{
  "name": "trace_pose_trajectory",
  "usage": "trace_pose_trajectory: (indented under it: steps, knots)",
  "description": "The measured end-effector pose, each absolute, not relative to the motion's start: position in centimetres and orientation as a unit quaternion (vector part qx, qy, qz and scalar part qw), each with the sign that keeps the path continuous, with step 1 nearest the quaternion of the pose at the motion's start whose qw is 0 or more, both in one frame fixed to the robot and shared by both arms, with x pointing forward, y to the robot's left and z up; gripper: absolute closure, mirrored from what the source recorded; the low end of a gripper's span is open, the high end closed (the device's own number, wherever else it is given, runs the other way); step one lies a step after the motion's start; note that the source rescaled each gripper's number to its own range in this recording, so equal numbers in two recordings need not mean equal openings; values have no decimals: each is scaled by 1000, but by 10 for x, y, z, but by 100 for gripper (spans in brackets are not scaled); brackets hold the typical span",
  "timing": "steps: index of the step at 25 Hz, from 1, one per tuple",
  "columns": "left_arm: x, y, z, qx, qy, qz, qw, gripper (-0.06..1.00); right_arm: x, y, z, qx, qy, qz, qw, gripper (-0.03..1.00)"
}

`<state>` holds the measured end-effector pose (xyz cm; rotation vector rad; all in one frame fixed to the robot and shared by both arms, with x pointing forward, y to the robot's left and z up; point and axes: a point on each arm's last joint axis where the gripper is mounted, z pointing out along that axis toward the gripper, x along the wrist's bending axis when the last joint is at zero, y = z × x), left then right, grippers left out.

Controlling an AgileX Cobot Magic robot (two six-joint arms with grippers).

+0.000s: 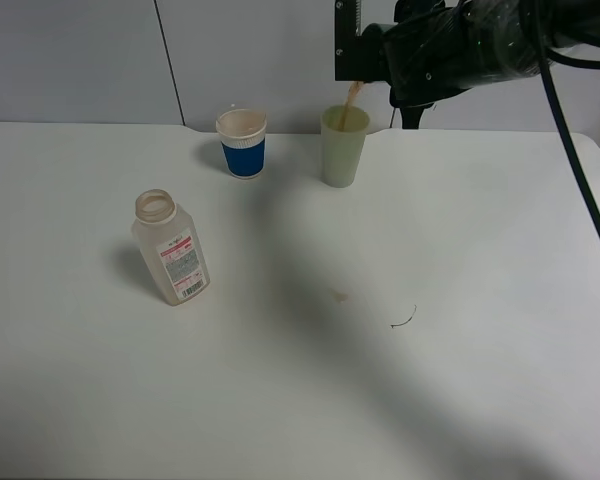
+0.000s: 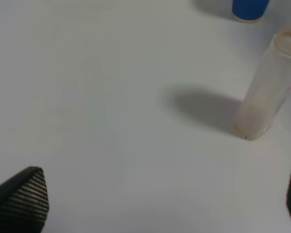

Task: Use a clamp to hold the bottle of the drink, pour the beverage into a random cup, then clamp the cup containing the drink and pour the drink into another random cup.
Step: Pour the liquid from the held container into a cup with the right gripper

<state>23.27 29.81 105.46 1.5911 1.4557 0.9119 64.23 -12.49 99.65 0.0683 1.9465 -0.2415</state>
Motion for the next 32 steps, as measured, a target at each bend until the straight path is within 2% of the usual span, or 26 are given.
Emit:
trace_pose_trajectory:
  steps: [14, 32]
  knots:
    - [233, 298, 1055, 626, 573, 359, 390, -6, 644, -123, 1001, -12, 811, -121, 573, 94]
    - [233, 298, 1055, 626, 573, 359, 390, -6, 644, -123, 1001, -70, 807, -162, 564, 94]
